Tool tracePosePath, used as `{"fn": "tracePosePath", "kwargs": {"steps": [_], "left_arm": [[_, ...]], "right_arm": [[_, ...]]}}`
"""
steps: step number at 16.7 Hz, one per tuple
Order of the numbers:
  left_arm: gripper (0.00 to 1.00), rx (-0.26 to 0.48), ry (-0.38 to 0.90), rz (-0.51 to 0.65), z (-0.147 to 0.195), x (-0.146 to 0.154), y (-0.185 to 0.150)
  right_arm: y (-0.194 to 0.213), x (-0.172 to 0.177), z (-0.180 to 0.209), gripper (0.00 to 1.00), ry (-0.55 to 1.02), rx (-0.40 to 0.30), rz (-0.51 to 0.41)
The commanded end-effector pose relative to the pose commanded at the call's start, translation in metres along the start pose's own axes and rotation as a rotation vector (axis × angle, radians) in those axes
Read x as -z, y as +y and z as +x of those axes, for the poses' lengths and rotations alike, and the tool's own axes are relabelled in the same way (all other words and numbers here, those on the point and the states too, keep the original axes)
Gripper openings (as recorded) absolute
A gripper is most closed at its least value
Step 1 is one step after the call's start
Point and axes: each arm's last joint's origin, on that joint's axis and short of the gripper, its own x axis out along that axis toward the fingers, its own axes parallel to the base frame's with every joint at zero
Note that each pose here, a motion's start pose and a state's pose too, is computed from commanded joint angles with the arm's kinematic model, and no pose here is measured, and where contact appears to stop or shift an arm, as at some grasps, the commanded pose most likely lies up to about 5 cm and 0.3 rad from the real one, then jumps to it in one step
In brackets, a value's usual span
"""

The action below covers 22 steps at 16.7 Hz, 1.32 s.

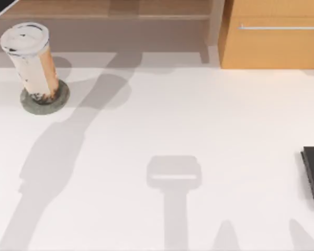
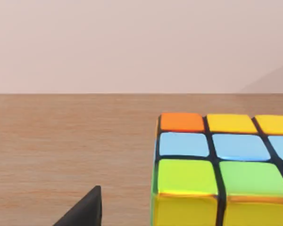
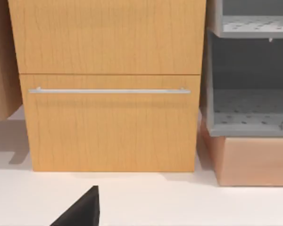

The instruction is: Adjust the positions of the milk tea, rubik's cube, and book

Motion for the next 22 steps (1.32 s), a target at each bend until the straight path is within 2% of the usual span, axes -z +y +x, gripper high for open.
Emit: {"fn": "tracePosePath", "kwargs": {"steps": [8, 12, 18, 22], "left_arm": [[1.00, -0.007, -0.001, -0.001, -0.009, -0.001, 0.004], [1.00, 0.000, -0.011, -0.009, -0.031, -0.014, 0.027], [1.00, 0.006, 0.004, -0.007, -0.103, -0.022, 0.090], [1.00, 0.005, 0.014, -0.004, -0.174, -0.001, 0.137]], "right_arm": [[0.000, 0.000, 0.000, 1.00, 0.000, 0.000, 0.000], [0.000, 0.000, 0.000, 1.00, 0.000, 0.000, 0.000], [0.000, 0.000, 0.000, 1.00, 0.000, 0.000, 0.000], [0.000, 0.000, 0.000, 1.00, 0.000, 0.000, 0.000]]}}
